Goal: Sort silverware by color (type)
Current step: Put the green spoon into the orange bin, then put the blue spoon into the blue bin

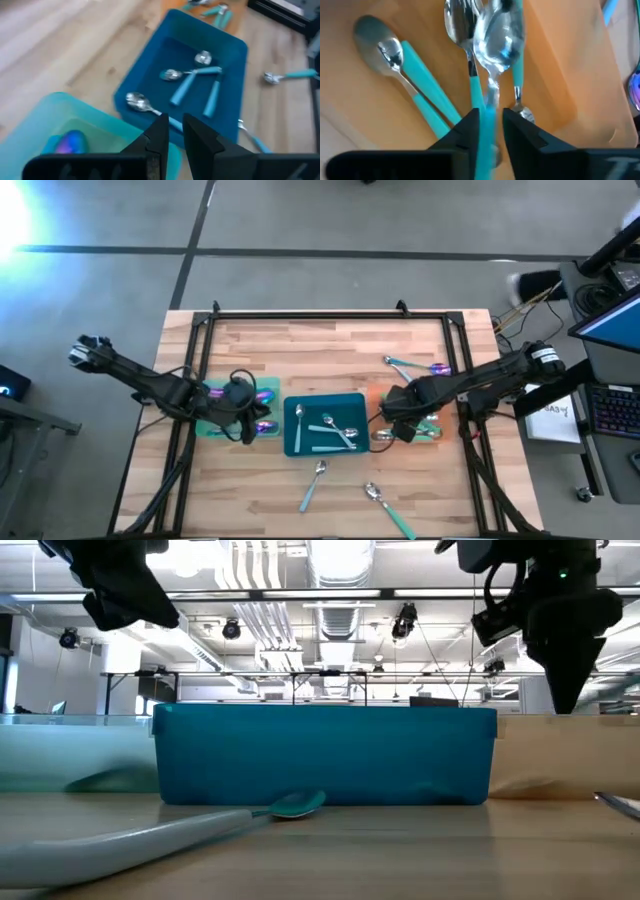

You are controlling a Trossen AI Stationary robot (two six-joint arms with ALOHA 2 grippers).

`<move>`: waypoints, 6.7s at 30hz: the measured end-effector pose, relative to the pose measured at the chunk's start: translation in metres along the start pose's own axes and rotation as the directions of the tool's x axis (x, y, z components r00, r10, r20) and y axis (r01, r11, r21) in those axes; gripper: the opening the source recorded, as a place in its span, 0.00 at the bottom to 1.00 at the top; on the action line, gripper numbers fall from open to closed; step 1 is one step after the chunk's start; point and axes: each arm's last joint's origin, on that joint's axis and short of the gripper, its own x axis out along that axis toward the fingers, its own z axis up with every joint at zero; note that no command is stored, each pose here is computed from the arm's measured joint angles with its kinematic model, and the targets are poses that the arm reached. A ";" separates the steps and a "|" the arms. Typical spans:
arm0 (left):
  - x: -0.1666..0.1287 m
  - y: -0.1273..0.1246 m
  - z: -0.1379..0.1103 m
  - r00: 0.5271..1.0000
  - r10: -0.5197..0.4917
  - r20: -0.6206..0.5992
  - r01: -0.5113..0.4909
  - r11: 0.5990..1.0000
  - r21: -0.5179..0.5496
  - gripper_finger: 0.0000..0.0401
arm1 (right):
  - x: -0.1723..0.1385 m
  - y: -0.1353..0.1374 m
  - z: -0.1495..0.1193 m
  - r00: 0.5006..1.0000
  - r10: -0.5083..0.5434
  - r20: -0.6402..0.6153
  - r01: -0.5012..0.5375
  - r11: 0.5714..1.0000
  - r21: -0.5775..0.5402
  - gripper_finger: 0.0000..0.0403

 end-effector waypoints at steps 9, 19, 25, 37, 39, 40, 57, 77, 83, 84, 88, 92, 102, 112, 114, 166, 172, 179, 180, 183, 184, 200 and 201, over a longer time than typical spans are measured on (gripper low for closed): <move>0.019 -0.024 0.001 0.970 -0.233 -0.068 0.232 0.973 -0.017 0.10 | -0.010 0.011 -0.005 0.999 0.025 0.030 -0.023 0.999 -0.047 0.36; 0.052 -0.068 -0.020 0.878 -0.460 -0.129 0.455 0.888 -0.067 0.10 | -0.028 0.024 -0.007 0.994 0.078 0.077 -0.069 0.991 -0.112 0.37; 0.072 -0.082 -0.040 0.871 -0.460 -0.173 0.445 0.888 -0.119 0.10 | -0.029 0.027 -0.009 0.994 0.081 0.078 -0.070 0.988 -0.138 0.34; 0.103 -0.127 -0.053 0.853 -0.454 -0.257 0.443 0.891 -0.102 0.24 | -0.027 0.034 -0.016 0.992 0.096 0.085 -0.080 0.981 -0.177 0.36; 0.109 -0.135 -0.052 0.864 -0.385 -0.324 0.383 0.921 -0.073 0.27 | -0.027 0.036 -0.018 0.992 0.097 0.085 -0.081 0.981 -0.176 0.36; 0.112 -0.141 -0.051 0.867 -0.352 -0.353 0.355 0.933 -0.058 0.27 | -0.027 0.037 -0.019 0.992 0.098 0.085 -0.082 0.981 -0.177 0.36; 0.161 -0.211 -0.047 0.833 0.237 -0.501 -0.226 0.971 0.084 0.28 | -0.029 0.052 -0.041 0.990 0.117 0.085 -0.090 0.959 -0.270 0.35; 0.180 -0.224 -0.069 0.723 0.335 -0.604 -0.347 0.932 0.102 0.29 | -0.030 0.058 -0.048 0.986 0.138 0.095 -0.104 0.948 -0.300 0.33; 0.185 -0.220 -0.079 0.705 0.298 -0.644 -0.341 0.938 0.062 0.29 | -0.030 0.059 -0.047 0.984 0.147 0.101 -0.111 0.948 -0.299 0.32; 0.185 -0.220 -0.080 0.704 0.290 -0.649 -0.338 0.940 0.055 0.28 | -0.030 0.060 -0.047 0.983 0.152 0.103 -0.115 0.947 -0.299 0.33; 0.186 -0.220 -0.081 0.707 0.281 -0.649 -0.328 0.943 0.051 0.28 | -0.031 0.061 -0.046 0.979 0.169 0.112 -0.129 0.945 -0.299 0.33; 0.187 -0.220 -0.081 0.708 0.280 -0.648 -0.311 0.948 0.069 0.23 | -0.032 0.062 -0.046 0.977 0.179 0.117 -0.137 0.944 -0.299 0.33; 0.171 -0.207 -0.075 0.660 0.428 -0.618 -0.377 0.900 0.220 0.07 | -0.032 0.063 -0.045 0.975 0.186 0.119 -0.151 0.955 -0.254 0.29; 0.132 -0.196 -0.044 0.721 0.498 -0.482 -0.433 0.867 0.248 0.07 | -0.037 0.078 -0.034 0.908 0.310 0.282 -0.215 0.922 -0.323 0.27; 0.124 -0.197 -0.033 0.768 0.472 -0.432 -0.421 0.881 0.215 0.07 | -0.039 0.085 -0.030 0.865 0.381 0.327 -0.247 0.890 -0.383 0.27; 0.095 -0.231 0.033 0.724 0.415 0.551 -0.469 0.882 -0.049 0.07 | -0.096 0.112 0.013 0.194 0.444 0.875 -0.026 0.894 -0.448 0.33; 0.097 -0.230 0.036 0.714 0.423 0.558 -0.466 0.882 -0.071 0.07 | -0.096 0.111 0.015 0.195 0.442 0.876 -0.016 0.894 -0.448 0.21; 0.098 -0.230 0.038 0.713 0.424 0.559 -0.454 0.886 -0.093 0.07 | -0.096 0.110 0.018 0.195 0.438 0.878 -0.019 0.896 -0.443 0.20; 0.098 -0.230 0.038 0.712 0.425 0.559 -0.455 0.886 -0.094 0.07 | -0.096 0.110 0.018 0.195 0.437 0.878 -0.019 0.897 -0.442 0.21; 0.099 -0.230 0.038 0.712 0.426 0.559 -0.456 0.885 -0.094 0.07 | -0.096 0.109 0.020 0.191 0.432 0.882 -0.008 0.899 -0.438 0.25; 0.099 -0.230 0.038 0.713 0.426 0.558 -0.455 0.885 -0.094 0.07 | -0.096 0.109 0.021 0.186 0.429 0.884 -0.005 0.900 -0.436 0.27; 0.102 -0.226 0.041 0.702 0.439 0.561 -0.466 0.879 -0.105 0.12 | -0.098 0.105 0.027 0.160 0.421 0.893 0.054 0.900 -0.433 0.05; 0.102 -0.226 0.041 0.702 0.439 0.561 -0.466 0.879 -0.104 0.15 | -0.098 0.105 0.028 0.161 0.417 0.895 0.060 0.901 -0.430 0.05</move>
